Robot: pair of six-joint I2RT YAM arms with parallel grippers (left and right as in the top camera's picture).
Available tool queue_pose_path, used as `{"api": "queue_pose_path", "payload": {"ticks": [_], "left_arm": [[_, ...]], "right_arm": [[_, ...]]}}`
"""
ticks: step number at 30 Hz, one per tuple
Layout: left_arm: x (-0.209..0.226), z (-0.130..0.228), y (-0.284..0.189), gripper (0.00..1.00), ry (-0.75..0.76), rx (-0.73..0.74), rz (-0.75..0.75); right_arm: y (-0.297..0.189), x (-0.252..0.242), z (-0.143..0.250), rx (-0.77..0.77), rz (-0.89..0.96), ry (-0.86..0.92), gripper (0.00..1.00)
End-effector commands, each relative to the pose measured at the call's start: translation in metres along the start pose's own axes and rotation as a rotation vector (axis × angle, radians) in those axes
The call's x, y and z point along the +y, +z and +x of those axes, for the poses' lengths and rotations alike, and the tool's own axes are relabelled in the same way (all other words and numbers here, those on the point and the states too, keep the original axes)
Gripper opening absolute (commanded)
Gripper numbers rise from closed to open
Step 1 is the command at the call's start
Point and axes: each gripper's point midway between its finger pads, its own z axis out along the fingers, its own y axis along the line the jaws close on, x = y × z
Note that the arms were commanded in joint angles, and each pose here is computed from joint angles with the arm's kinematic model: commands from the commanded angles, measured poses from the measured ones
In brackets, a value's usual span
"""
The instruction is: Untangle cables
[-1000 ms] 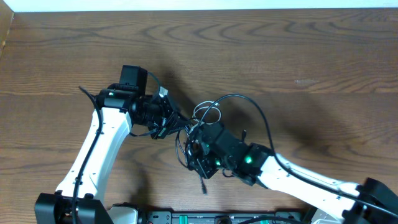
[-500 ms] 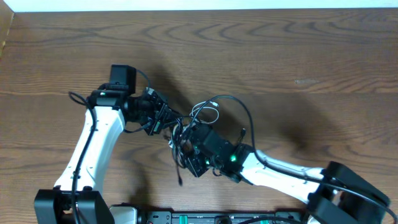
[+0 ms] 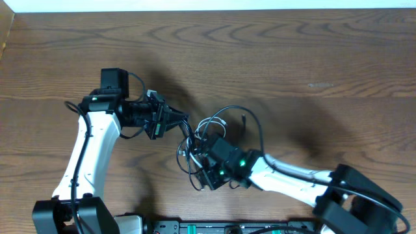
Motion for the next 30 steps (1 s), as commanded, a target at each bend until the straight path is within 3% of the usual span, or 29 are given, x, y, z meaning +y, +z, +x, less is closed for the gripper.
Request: {"api": "queue_pose_path", "payload": {"ticks": [1, 10, 16, 30], "left_arm": [[-0.029, 0.002, -0.025, 0.08, 0.051, 0.034, 0.155], [-0.027, -0.029, -0.063, 0.08, 0.012, -0.073, 0.242], [-0.034, -0.034, -0.085, 0.07, 0.124, -0.091, 0.334], [-0.03, -0.034, -0.093, 0.07, 0.253, -0.122, 0.344]], "right_arm": [[-0.009, -0.017, 0.018, 0.081, 0.005, 0.038, 0.22], [-0.032, -0.057, 0.035, 0.172, 0.071, 0.084, 0.17], [-0.06, -0.106, 0.038, 0.174, 0.201, 0.226, 0.16], [-0.168, -0.202, 0.031, -0.107, 0.279, 0.565, 0.17]]}}
